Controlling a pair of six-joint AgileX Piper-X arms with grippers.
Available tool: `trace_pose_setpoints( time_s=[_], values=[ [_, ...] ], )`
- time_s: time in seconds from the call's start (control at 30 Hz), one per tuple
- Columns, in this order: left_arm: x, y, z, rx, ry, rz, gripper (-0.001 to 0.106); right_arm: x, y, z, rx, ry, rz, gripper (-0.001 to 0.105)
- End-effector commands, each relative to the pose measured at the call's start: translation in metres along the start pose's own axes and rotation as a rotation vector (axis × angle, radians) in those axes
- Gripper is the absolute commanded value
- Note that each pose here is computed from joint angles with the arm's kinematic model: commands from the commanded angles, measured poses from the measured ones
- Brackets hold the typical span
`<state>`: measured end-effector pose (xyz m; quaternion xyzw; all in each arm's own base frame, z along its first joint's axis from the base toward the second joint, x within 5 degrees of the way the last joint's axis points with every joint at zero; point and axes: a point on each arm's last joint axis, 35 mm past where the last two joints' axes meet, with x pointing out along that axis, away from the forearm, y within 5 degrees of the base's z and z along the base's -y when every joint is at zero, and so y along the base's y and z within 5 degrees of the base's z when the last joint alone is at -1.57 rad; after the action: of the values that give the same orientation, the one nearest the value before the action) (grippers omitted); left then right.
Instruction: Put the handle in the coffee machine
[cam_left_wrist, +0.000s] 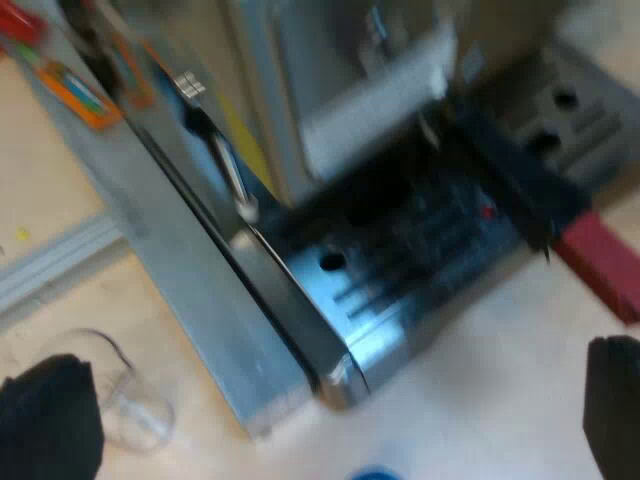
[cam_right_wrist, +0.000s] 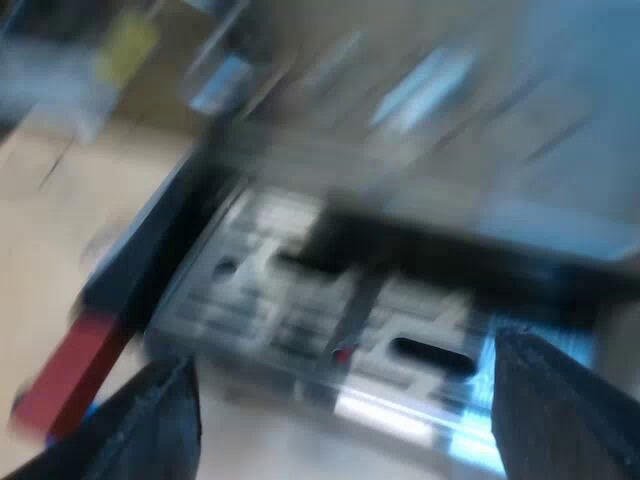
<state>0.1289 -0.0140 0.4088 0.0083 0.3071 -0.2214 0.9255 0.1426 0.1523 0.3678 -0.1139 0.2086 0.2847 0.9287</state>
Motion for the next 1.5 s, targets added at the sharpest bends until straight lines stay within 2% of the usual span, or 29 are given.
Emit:
trace_pose_setpoints(
  time_s=[0.03,0.1,0.2,0.23,0.33,0.4,0.47,0.67,0.73,0.9,1.17,1.27,1.37,1.4,1.5],
  values=[
    [-0.013,-0.003,0.014,-0.028,-0.087,0.013,0.105,-0.008,-0.021,0.014,0.039,-0.01,-0.032,0.063],
    [-0.022,-0.006,0.025,-0.041,-0.15,0.018,0.105,-0.011,-0.042,0.018,0.074,0.0,-0.092,0.063],
    [-0.033,-0.009,0.036,-0.041,-0.219,0.025,0.105,-0.015,-0.055,0.018,0.09,0.012,-0.117,0.063],
    [-0.034,-0.009,0.037,-0.04,-0.227,0.032,0.105,-0.019,-0.071,0.013,0.134,0.03,-0.133,0.063],
    [-0.044,-0.011,0.044,-0.027,-0.265,0.064,0.105,-0.026,-0.094,0.004,0.181,0.079,-0.188,0.063],
    [-0.047,-0.011,0.046,-0.024,-0.276,0.079,0.105,-0.034,-0.112,-0.006,0.205,0.137,-0.278,0.063],
    [-0.048,-0.011,0.047,-0.028,-0.276,0.109,0.105,-0.04,-0.122,-0.013,0.219,0.175,-0.324,0.063],
    [-0.054,-0.011,0.043,-0.041,-0.279,0.167,0.105,-0.058,-0.135,-0.024,0.227,0.212,-0.363,0.063],
    [-0.066,-0.012,0.038,-0.053,-0.305,0.209,0.105,-0.078,-0.133,-0.029,0.198,0.226,-0.41,0.063],
    [-0.087,-0.019,0.026,-0.066,-0.355,0.262,0.105,-0.101,-0.119,-0.03,0.169,0.193,-0.428,0.063],
    [-0.114,-0.048,-0.003,-0.061,-0.378,0.176,0.105,-0.146,-0.086,-0.034,0.129,0.054,-0.431,0.063],
    [-0.118,-0.052,-0.008,-0.102,-0.394,0.169,0.105,-0.159,-0.075,-0.039,0.12,0.031,-0.436,0.063],
    [-0.122,-0.056,-0.016,-0.111,-0.407,0.167,0.105,-0.168,-0.068,-0.044,0.116,0.019,-0.44,0.063],
    [-0.125,-0.06,-0.021,-0.127,-0.406,0.145,0.105,-0.172,-0.063,-0.046,0.112,0.007,-0.444,0.063],
    [-0.127,-0.063,-0.027,-0.114,-0.388,0.116,0.105,-0.188,-0.045,-0.064,0.11,-0.061,-0.455,0.063]
  ],
)
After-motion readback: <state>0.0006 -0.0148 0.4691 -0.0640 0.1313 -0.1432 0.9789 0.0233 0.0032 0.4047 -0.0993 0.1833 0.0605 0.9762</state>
